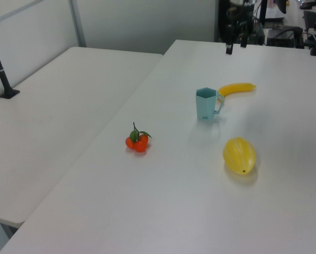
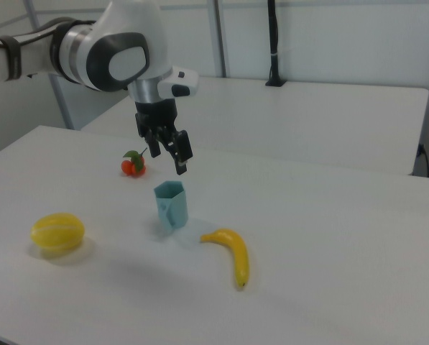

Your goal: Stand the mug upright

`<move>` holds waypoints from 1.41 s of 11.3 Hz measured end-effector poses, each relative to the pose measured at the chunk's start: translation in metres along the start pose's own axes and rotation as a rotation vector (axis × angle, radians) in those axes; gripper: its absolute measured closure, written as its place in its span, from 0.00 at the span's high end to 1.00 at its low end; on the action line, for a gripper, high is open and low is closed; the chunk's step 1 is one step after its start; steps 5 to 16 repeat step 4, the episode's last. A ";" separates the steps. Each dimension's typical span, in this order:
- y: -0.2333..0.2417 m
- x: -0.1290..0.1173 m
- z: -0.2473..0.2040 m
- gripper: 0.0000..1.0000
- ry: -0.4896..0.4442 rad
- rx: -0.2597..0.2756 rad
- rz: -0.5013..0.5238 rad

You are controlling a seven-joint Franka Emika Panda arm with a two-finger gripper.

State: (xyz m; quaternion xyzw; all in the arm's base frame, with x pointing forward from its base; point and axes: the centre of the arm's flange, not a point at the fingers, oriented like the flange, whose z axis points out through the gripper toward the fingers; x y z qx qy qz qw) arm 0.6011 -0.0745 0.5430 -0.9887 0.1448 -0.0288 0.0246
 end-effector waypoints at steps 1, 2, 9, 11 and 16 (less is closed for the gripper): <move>0.010 -0.003 -0.013 1.00 0.016 0.003 -0.015; 0.019 -0.005 -0.022 1.00 0.025 0.005 -0.018; 0.031 -0.013 -0.029 1.00 -0.008 0.003 -0.039; 0.031 -0.013 -0.029 1.00 -0.008 0.003 -0.039; 0.031 -0.013 -0.029 1.00 -0.008 0.003 -0.039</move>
